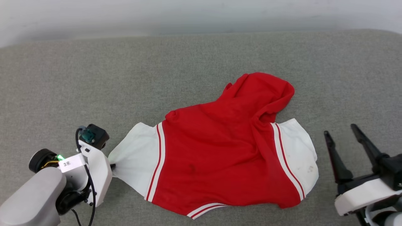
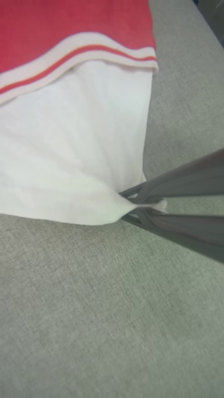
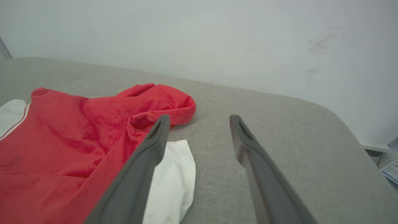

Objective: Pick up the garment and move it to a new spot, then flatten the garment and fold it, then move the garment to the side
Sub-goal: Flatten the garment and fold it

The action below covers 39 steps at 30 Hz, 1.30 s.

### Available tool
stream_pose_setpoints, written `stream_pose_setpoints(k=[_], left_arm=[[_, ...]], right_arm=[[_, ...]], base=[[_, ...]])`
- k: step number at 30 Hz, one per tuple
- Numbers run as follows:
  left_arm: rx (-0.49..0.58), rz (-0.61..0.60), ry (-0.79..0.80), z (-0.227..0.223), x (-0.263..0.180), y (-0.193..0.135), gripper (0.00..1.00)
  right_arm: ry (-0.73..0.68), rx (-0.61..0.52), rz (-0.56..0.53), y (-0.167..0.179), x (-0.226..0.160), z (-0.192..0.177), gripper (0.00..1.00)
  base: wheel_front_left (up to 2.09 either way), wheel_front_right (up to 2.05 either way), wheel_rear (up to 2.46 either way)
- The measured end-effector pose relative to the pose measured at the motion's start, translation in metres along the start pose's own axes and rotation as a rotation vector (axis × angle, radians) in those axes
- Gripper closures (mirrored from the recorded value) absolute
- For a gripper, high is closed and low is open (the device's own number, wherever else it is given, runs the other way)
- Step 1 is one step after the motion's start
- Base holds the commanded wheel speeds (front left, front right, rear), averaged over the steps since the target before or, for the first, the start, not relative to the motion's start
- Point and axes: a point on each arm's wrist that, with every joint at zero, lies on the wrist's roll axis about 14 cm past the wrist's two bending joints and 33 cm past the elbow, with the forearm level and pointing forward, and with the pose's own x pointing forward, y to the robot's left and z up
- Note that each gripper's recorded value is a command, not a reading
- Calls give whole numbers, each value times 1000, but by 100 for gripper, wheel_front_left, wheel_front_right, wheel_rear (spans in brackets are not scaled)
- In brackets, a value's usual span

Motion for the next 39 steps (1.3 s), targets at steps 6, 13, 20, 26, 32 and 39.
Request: stream_pose_setpoints(k=[6, 13, 20, 26, 32, 39], left_arm=[[-65, 127, -195, 25, -36, 32, 100], [-149, 254, -325, 23, -75, 60, 100], [-163, 304, -373, 19, -93, 66, 100], [-162, 300, -412, 26, -96, 59, 100], [-159, 292, -419, 28, -91, 54, 100], [-160, 285, -430, 33, -84, 54, 100]], right_arm=[[26, -20, -38, -19, -12, 4, 0], [44, -83, -30, -33, -14, 19, 0], [63, -168, 59, -29, 2, 53, 0], [346, -218, 229, -2, 4, 20, 0], [674, -227, 363, 16, -11, -33, 0], [848, -198, 432, 30, -11, -74, 0]], base=[[0, 0, 0], [0, 0, 0], [0, 0, 0], [0, 0, 0], [0, 0, 0], [0, 0, 0]])
